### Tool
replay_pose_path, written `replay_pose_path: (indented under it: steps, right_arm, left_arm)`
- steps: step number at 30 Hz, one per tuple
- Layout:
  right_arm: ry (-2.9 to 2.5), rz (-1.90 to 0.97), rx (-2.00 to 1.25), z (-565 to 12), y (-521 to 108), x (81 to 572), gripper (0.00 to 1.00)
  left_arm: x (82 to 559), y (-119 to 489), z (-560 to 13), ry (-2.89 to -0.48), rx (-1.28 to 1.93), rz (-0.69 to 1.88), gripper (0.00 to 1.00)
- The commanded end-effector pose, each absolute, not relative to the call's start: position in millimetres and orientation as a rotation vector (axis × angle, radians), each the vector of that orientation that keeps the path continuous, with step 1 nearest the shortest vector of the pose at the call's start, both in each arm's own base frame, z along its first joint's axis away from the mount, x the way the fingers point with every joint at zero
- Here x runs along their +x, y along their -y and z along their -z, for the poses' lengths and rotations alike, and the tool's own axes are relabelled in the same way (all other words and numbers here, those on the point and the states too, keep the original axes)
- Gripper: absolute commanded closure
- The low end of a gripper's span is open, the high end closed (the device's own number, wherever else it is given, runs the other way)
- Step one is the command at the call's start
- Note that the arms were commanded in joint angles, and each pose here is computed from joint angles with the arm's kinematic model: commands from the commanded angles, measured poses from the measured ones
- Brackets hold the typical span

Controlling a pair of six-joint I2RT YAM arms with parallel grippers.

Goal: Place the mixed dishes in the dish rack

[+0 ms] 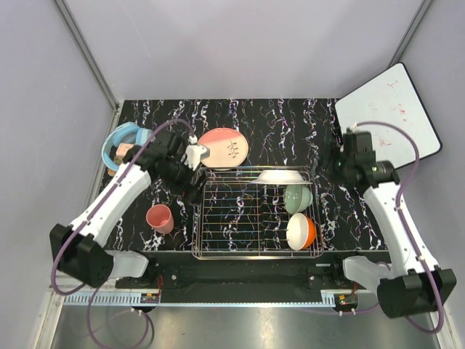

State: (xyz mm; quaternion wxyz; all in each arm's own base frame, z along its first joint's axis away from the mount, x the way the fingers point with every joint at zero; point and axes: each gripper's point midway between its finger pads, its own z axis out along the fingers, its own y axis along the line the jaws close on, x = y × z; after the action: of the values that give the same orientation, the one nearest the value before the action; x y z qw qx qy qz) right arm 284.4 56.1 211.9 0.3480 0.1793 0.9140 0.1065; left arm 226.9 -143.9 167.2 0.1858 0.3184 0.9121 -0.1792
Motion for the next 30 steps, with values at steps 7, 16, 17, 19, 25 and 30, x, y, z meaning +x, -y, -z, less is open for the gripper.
replay_pose_path:
  steps: [7, 16, 17, 19, 25, 30]
  right_arm:
    - [-2.479, -0.415, 0.69, -162.6, -66.4, 196.9, 0.56]
    - [-2.446, -0.368, 0.693, -179.3, -56.9, 185.6, 0.37]
    - [-2.489, -0.351, 0.715, -172.5, -56.3, 177.4, 0.39]
    - [-2.54, -0.342, 0.739, -160.8, -57.0, 167.1, 0.45]
    - [-2.657, -0.369, 0.782, -130.7, -63.8, 139.2, 0.5]
    - [-2.678, -0.386, 0.779, -128.0, -67.1, 134.8, 0.52]
  left_arm:
    - [210.4, 153.0, -145.0, -2.528, 0.916, 0.456, 0.05]
    - [218.0, 161.3, -133.2, -2.53, 0.905, 0.453, 0.05]
    - [217.6, 160.8, -131.3, -2.535, 0.909, 0.448, 0.05]
    - [218.6, 161.0, -128.3, -2.539, 0.919, 0.442, 0.05]
    - [220.3, 159.5, -123.8, -2.553, 0.929, 0.424, 0.06]
    - [221.5, 160.7, -122.7, -2.559, 0.93, 0.424, 0.07]
